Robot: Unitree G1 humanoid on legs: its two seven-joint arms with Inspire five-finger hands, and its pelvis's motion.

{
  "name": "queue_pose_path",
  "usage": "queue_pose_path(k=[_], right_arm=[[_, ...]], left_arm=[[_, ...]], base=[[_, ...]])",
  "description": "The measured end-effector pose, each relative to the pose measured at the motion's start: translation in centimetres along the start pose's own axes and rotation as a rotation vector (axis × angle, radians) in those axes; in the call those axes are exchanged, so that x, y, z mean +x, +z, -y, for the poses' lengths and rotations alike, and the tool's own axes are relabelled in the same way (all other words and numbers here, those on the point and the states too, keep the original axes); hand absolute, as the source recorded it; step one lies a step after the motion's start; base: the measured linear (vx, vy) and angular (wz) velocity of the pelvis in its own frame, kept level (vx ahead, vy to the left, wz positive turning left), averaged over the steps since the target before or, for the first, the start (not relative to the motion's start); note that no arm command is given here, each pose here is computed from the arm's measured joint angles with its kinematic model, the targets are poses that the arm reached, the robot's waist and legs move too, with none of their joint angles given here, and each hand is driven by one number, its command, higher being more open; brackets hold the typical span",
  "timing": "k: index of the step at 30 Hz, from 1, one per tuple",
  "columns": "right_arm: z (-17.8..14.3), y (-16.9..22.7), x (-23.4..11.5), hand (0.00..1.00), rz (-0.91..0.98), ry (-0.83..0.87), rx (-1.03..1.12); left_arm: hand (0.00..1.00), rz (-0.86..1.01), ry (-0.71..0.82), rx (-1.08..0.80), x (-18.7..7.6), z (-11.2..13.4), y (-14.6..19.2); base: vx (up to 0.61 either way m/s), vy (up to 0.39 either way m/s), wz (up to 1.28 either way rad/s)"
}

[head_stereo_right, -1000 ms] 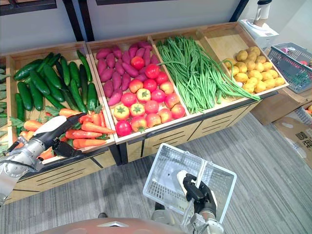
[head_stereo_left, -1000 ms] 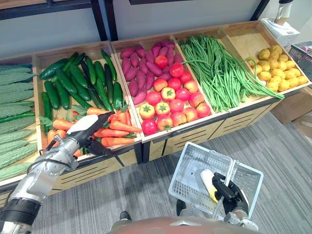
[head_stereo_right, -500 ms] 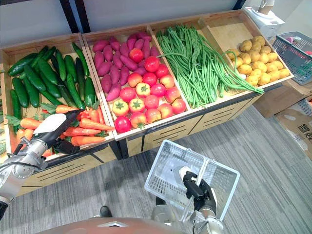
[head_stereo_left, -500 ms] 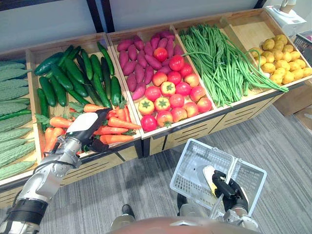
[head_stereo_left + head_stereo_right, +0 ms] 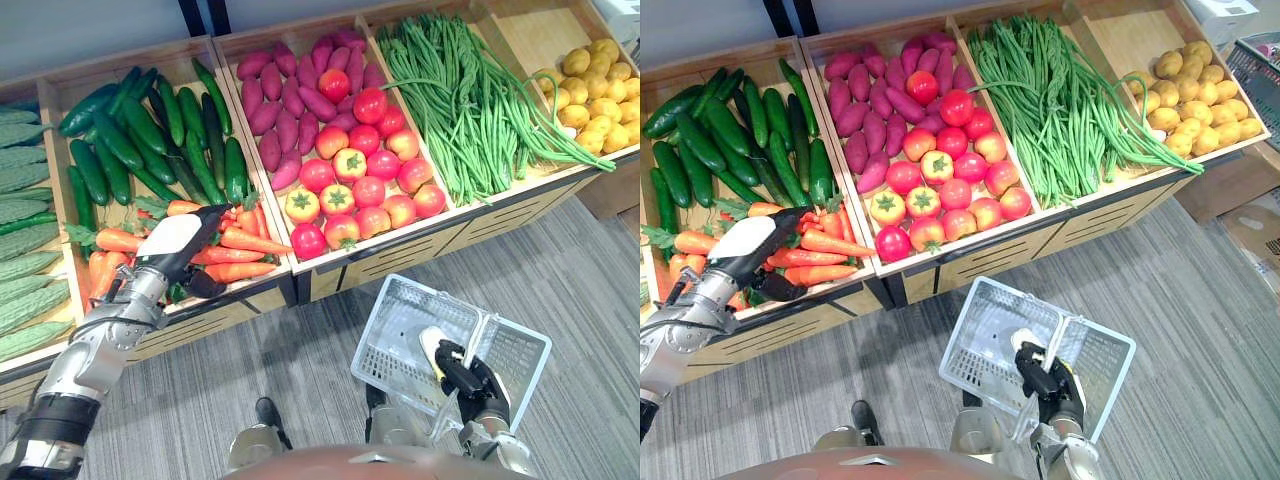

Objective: Pick vegetable in the basket

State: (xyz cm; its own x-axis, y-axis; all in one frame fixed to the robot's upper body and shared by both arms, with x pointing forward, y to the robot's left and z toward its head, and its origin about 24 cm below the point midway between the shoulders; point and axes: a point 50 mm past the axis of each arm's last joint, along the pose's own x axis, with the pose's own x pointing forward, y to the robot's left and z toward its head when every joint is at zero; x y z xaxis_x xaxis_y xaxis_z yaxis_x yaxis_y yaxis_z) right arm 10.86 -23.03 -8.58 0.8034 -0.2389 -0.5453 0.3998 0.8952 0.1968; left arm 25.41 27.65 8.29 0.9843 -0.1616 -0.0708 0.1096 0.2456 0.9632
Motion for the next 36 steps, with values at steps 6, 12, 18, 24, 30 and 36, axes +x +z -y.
queue_pose_path(k=[6,12,18,24,30,36], right_arm=[[-0.2,0.4,0.3,0.0,0.014,0.008,-0.005],[-0.9,1.2,0.8,0.0,0.043,0.046,-0.031],[-1.4,1.8,1.3,0.0,0.066,0.057,-0.031],[-1.6,1.8,1.4,0.0,0.066,0.061,-0.032],[-1.7,1.6,1.4,0.0,0.062,0.063,-0.023],[-1.8,1.6,1.4,0.0,0.061,0.064,-0.023]], left_arm=[[1.0,0.008,0.04,0.02,0.1,-0.7,-0.6],[0.0,0.022,0.068,0.032,0.4,-1.2,-0.7],[0.0,0.009,0.065,0.041,-0.1,-1.2,-0.6],[0.0,-0.017,0.096,0.045,-1.5,-2.1,-0.9],[0.0,-0.018,0.086,0.033,-1.9,-1.7,-0.8],[0.0,-0.045,0.116,-0.005,-1.9,-1.6,-0.9]], base=[[-0.02,0.0,-0.01],[-0.1,-0.01,-0.03],[-0.1,-0.031,-0.01],[-0.02,-0.018,-0.03],[0.02,-0.005,0.03],[-0.02,-0.002,0.01]])
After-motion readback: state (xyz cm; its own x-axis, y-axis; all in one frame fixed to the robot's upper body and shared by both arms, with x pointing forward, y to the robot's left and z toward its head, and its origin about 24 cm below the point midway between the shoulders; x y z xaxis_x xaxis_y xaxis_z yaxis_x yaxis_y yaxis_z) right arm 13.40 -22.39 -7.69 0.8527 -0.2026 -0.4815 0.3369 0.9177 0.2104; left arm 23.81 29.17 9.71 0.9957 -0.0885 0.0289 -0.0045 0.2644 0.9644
